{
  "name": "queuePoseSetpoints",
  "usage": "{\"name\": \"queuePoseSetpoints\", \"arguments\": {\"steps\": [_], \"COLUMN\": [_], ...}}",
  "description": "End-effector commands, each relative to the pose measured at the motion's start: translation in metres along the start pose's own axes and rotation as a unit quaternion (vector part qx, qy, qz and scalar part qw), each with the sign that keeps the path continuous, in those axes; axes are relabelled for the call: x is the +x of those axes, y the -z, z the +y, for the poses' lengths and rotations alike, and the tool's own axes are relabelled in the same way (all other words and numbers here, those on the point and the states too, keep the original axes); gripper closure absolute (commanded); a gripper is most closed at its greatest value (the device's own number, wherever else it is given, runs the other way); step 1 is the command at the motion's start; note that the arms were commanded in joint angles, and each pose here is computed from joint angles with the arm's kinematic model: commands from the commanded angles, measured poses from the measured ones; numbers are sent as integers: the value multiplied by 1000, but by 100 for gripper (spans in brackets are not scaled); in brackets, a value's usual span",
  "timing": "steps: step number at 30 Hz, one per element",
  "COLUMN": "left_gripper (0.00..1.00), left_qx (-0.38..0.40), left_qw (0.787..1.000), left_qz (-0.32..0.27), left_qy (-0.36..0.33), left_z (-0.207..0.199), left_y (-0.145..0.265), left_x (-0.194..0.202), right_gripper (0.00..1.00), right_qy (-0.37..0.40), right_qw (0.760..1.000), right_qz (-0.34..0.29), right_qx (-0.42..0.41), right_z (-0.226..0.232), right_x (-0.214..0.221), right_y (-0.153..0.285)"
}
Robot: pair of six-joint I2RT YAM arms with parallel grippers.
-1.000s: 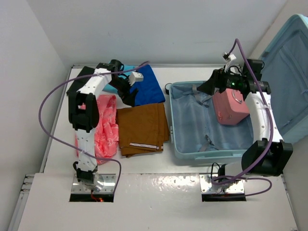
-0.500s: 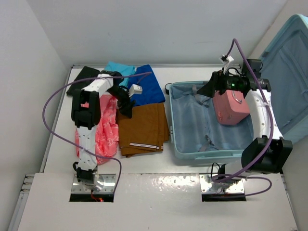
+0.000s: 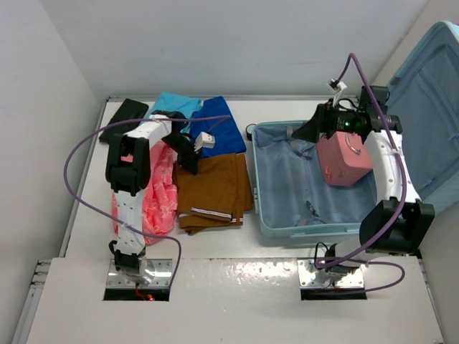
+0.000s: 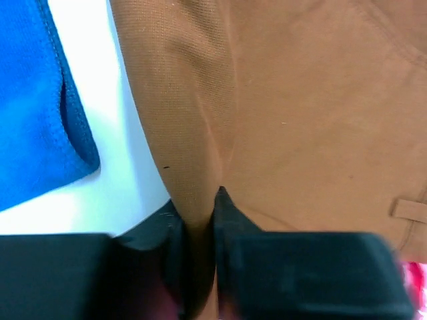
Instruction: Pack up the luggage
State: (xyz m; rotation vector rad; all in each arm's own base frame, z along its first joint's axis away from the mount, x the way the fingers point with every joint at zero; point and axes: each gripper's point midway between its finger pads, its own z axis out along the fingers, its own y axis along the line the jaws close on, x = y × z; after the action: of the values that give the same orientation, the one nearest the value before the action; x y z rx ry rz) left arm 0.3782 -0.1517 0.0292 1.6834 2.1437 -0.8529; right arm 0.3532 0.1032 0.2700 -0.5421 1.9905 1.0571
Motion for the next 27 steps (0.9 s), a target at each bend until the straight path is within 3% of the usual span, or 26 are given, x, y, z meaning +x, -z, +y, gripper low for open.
{"name": "queuePoseSetpoints", "arguments": {"steps": [1,8,12,18,27], "left_gripper": [86,95,99,100,100], "left_qx": [-40,-147,-157,-158,-148], "left_qw": [996,962,944,935,943], "left_qz": [-33,-81,-87,-80,-94], "left_qy": [-78,-217,-278,-306,-282], "left_z": [-10,-45,-80,-100,-102], "left_y": [35,97,105,102,101], "left_x": [-41,-121,-153,-166,-171], "right_gripper": [8,1,1,1,1], "right_qy": [30,65,106,152,186], "right_qw": [998,993,989,981,965], "right_qz": [-21,27,45,67,118], "right_qx": [-44,-91,-87,-100,-139], "right_z": [16,34,45,60,91], "right_x": [-19,-5,-2,14,61], "right_y": [-7,-56,-88,-122,-142]}}
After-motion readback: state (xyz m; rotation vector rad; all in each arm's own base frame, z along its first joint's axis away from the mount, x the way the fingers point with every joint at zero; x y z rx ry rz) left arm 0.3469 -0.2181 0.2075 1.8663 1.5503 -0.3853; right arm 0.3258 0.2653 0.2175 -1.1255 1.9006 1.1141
